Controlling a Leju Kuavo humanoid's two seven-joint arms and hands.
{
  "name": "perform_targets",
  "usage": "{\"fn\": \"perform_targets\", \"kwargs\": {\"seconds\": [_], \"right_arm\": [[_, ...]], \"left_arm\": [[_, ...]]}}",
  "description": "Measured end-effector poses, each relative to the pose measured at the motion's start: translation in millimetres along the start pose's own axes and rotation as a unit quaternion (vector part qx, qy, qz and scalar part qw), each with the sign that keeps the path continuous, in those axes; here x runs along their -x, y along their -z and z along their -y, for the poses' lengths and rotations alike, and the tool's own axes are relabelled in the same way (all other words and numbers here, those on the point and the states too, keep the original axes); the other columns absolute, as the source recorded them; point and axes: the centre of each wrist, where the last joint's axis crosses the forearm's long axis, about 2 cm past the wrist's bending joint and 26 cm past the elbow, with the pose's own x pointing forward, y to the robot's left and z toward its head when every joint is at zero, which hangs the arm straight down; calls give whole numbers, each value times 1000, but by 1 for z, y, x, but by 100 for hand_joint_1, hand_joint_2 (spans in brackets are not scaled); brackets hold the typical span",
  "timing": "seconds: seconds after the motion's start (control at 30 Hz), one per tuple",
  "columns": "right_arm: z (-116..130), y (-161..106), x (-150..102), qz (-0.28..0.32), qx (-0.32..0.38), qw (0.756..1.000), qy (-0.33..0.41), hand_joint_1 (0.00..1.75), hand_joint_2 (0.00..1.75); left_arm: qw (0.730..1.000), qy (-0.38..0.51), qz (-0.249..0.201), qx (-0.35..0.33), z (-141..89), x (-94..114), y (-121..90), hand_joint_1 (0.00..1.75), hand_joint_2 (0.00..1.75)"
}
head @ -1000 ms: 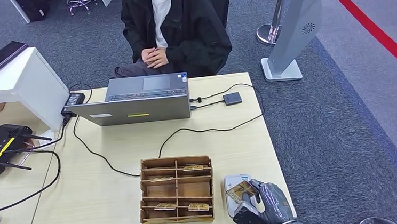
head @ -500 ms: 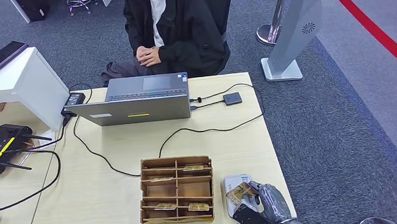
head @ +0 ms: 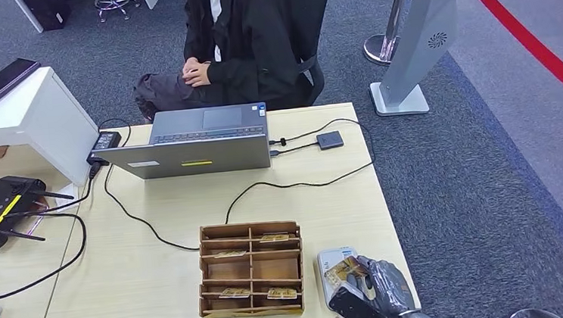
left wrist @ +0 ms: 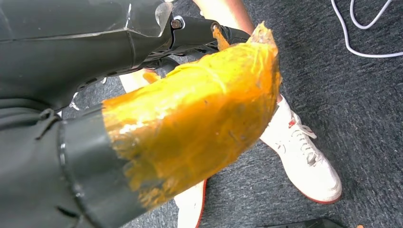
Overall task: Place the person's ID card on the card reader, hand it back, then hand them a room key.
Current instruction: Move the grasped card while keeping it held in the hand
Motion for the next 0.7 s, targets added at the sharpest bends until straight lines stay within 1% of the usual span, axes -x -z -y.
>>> {"fn": "perform_targets", "kwargs": {"seconds": [0.7], "right_arm": [[-6,3,3,-27,-2,999,-42,175,175]], "left_arm": [[1000,3,0,1,0,0,0,0,0]]}}
